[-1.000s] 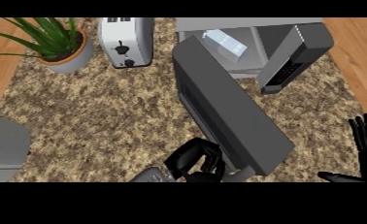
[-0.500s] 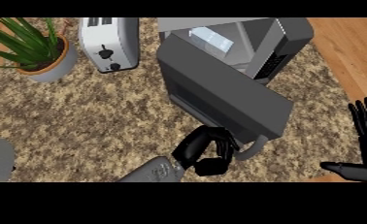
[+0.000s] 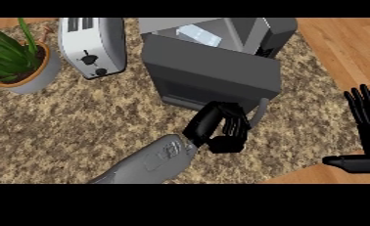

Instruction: Pick up the milk, place it into the microwave and close the microwave

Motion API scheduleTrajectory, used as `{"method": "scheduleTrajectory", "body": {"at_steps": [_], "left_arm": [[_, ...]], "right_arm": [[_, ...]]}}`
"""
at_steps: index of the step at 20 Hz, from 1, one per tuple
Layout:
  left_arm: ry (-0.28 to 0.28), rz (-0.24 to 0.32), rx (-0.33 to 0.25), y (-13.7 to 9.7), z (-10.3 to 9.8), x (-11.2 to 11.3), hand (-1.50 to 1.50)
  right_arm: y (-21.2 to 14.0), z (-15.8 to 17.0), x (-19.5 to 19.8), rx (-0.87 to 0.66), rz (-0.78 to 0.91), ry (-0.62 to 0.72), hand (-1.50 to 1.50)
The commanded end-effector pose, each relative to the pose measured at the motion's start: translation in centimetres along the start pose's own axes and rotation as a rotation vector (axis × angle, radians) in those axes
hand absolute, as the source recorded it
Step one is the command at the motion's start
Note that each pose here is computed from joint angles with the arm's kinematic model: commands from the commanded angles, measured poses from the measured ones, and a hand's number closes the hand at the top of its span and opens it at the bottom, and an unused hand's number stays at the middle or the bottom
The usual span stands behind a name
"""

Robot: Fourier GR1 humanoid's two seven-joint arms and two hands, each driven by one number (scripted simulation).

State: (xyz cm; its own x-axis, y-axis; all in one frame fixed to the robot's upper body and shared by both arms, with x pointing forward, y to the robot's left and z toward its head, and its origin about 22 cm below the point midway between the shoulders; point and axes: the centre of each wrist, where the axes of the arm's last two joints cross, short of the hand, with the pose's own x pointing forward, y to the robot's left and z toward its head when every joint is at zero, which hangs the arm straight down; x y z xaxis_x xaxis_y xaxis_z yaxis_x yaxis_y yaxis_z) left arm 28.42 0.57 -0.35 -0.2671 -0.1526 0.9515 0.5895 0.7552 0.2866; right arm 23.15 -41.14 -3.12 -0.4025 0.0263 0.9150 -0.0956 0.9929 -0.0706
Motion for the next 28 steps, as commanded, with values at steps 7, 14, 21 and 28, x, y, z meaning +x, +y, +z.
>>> {"method": "scheduleTrajectory", "body": {"at_steps": [7, 14, 21, 28], "left_arm": [[-0.075, -0.010, 0.099, 1.9, -4.3, 3.7, 1.50], [-0.072, -0.030, 0.151, 3.4, -6.3, 5.0, 1.50], [-0.107, -0.052, 0.188, 4.5, -8.0, 6.8, 1.50], [-0.106, -0.044, 0.221, 5.2, -8.9, 7.5, 1.50]], "right_arm": [[0.1, -4.2, 2.0, 0.104, -0.068, -0.104, -1.50], [0.7, -6.3, 3.1, 0.166, -0.114, -0.139, -1.50], [0.9, -8.5, 4.6, 0.248, -0.143, -0.164, -1.50], [2.5, -10.1, 5.5, 0.368, -0.202, -0.162, -1.50]]}}
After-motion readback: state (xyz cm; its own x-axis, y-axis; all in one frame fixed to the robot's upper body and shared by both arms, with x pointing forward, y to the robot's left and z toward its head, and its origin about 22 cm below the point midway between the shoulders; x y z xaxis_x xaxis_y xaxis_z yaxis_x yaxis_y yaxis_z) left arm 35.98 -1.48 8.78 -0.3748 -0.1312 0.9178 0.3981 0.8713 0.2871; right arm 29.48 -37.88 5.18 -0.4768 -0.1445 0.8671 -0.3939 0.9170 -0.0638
